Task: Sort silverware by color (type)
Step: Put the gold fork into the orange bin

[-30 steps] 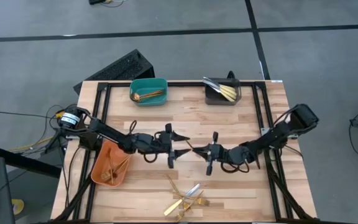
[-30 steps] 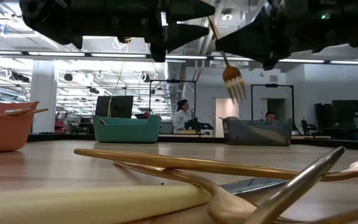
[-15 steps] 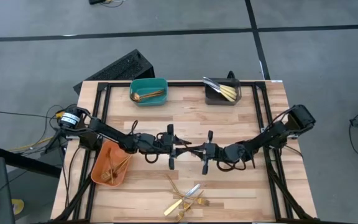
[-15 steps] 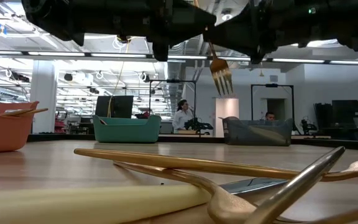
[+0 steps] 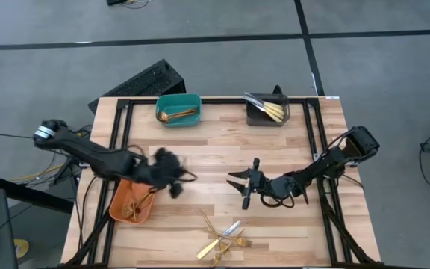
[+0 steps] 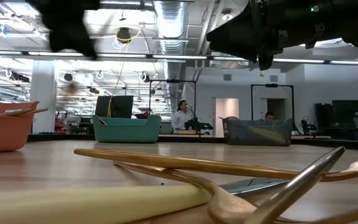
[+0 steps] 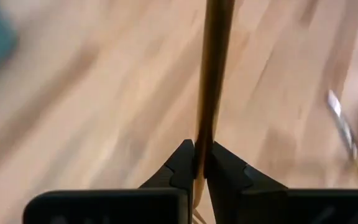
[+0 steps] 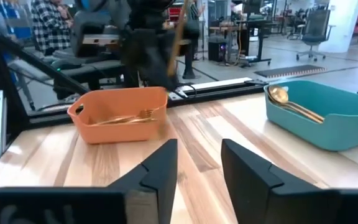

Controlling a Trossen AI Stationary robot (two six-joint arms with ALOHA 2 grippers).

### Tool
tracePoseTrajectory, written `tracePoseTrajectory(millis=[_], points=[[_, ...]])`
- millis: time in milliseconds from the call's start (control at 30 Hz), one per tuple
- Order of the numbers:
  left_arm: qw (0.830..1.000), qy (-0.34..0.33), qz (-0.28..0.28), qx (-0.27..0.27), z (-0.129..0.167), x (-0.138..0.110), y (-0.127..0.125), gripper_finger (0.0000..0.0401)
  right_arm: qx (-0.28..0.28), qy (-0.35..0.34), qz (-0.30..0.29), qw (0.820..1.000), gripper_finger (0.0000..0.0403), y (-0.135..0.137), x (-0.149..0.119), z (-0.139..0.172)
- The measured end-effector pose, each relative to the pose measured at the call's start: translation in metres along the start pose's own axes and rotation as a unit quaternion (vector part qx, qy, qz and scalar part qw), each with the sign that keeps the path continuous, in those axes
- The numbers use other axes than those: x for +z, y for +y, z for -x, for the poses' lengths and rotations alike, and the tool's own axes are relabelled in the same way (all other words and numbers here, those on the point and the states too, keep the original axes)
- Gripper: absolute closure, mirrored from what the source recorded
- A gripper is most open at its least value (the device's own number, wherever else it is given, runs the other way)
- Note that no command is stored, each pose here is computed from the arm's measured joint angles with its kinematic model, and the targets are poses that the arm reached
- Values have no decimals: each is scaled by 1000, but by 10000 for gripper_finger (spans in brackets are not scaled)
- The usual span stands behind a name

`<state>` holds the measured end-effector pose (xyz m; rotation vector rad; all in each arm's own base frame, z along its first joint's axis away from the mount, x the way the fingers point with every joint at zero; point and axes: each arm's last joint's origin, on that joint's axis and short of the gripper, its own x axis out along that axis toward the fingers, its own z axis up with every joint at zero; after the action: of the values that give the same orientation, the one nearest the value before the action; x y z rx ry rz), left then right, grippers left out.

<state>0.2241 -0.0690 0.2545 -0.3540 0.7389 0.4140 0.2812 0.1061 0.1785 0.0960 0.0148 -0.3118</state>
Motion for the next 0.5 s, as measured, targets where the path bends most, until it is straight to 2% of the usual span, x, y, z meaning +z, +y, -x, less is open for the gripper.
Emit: tracePoseTrajectory(millis=[167,367,500], points=[[990,119,69,18,41,-28,16,384,-10,14,-15,1000,242,-4,-3,-3],[979,171,93,68,62,-54,23,382,-14,39,-26,999,244,-5,-9,-3],[973,189,104,87,56,-68,23,382,-13,46,-29,998,244,-5,-11,-2]])
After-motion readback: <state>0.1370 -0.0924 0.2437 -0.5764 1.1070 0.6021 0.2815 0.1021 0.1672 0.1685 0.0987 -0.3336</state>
